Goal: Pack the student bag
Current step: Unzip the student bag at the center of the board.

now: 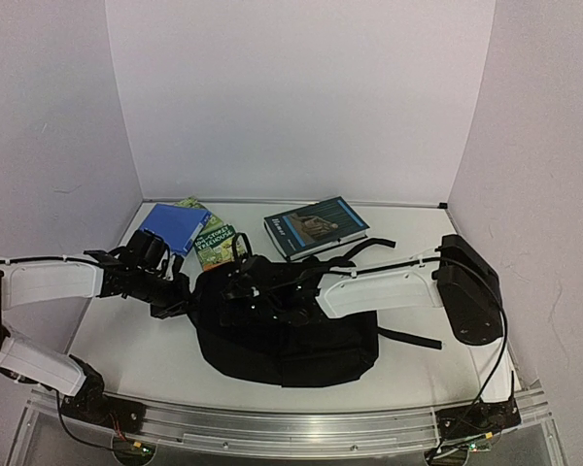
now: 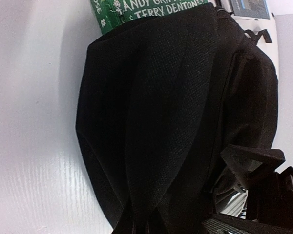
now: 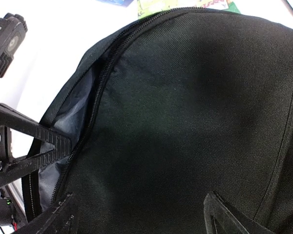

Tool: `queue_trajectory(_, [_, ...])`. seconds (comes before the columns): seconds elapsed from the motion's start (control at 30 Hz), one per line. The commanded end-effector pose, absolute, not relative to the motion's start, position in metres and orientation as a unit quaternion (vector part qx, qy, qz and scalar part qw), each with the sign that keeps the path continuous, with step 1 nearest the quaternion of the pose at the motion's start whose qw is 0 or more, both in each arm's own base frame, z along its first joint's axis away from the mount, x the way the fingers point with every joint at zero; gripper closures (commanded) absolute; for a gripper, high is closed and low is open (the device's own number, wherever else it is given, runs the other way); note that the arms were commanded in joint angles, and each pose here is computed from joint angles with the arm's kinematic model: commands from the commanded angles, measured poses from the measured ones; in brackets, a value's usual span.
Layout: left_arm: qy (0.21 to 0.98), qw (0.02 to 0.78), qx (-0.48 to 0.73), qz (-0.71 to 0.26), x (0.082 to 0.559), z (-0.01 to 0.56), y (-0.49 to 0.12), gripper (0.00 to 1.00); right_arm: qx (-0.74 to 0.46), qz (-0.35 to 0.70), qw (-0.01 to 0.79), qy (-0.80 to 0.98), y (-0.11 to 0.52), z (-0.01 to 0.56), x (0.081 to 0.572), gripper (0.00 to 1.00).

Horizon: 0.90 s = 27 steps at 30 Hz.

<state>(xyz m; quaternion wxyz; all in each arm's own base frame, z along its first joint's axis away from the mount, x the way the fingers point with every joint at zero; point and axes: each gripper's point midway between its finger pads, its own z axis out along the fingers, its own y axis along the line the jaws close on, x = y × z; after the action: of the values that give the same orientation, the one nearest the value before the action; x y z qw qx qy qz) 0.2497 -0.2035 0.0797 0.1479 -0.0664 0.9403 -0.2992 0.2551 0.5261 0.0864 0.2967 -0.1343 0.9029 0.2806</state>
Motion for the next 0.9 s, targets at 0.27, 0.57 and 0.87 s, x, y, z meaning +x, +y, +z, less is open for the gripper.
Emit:
queue_trajectory(0.27, [0.901, 0.128, -0.008, -0.414, 0.229, 0.085, -0.265, 1.00, -0.084, 0.244, 0.303, 0.917, 0.465, 0.077, 0.244, 0.12])
queue_trajectory(0.57, [0.911, 0.134, -0.047, -0.387, 0.223, 0.078, -0.263, 1.00, -0.097, 0.249, 0.284, 0.921, 0.437, 0.082, 0.222, 0.11])
queue_trajectory(0.87, [0.929, 0.100, -0.091, -0.344, 0.206, 0.054, -0.241, 0.93, -0.160, 0.243, 0.284, 0.914, 0.482, 0.074, 0.206, 0.13])
